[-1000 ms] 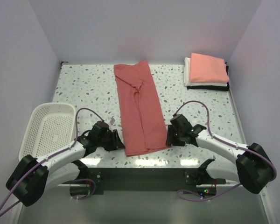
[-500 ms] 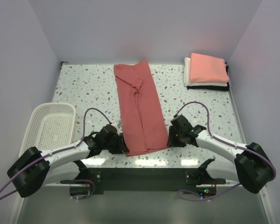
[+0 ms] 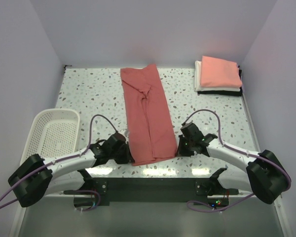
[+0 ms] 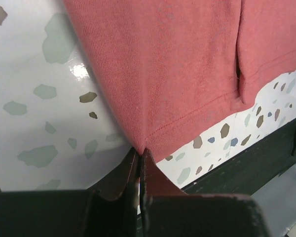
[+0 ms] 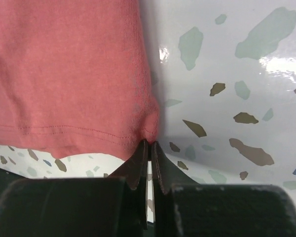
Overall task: Fold and stack the t-shirts
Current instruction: Fold the tshirt
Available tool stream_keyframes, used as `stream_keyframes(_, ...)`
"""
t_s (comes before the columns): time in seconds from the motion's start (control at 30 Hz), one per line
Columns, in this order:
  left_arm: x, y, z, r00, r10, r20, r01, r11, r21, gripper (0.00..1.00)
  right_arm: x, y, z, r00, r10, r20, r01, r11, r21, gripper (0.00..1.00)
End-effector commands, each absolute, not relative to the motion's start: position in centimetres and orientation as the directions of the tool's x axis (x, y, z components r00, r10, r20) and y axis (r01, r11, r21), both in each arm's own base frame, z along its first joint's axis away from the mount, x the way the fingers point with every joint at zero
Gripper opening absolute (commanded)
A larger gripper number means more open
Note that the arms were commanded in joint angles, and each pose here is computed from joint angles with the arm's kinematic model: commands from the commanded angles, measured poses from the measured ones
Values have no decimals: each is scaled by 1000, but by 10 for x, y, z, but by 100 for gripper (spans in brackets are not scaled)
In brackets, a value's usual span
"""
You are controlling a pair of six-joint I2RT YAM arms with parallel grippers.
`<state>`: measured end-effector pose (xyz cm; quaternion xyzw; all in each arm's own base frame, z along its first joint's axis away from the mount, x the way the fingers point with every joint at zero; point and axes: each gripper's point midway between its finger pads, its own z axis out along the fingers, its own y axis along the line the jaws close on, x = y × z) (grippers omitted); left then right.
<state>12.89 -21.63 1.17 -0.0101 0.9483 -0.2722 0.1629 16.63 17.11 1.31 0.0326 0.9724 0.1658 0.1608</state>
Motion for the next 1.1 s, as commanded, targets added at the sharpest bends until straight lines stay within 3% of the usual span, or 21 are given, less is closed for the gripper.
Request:
stream_keyframes(0.0, 114, -185, -6, -960, -56, -273, 55, 921, -385, 0, 147, 170, 3, -962, 111, -248, 20, 938, 345, 0)
stream_keyframes(0.33, 90, -183, 13, -979, -22, -203, 58, 923, -381, 0, 103, 174, 13, -972, 66, -223, -18, 935, 355, 0)
stream_keyframes(0.43, 91, -182, 23, -976, -36, -215, 52, 921, -387, 0, 106, 171, 27, -963, 69, -262, -31, 933, 359, 0)
stream_keyframes(0.5, 104, -185, 35, -960, -35, -278, 76, 921, -381, 0, 114, 167, 37, -952, 53, -302, -52, 943, 329, 0)
stream_keyframes(0.63, 153, -206, 81, -896, -29, -444, 156, 914, -375, 0, 156, 180, 83, -897, 15, -442, -121, 953, 279, 0)
stream_keyframes(0.77, 183, -218, 88, -883, -46, -468, 158, 909, -387, 0, 192, 201, 109, -853, -5, -522, -166, 950, 263, 0)
stream_keyframes(1.07, 264, -226, 91, -839, -159, -520, 95, 899, -428, 0, 287, 239, 111, -838, 137, -529, -75, 930, 360, 0)
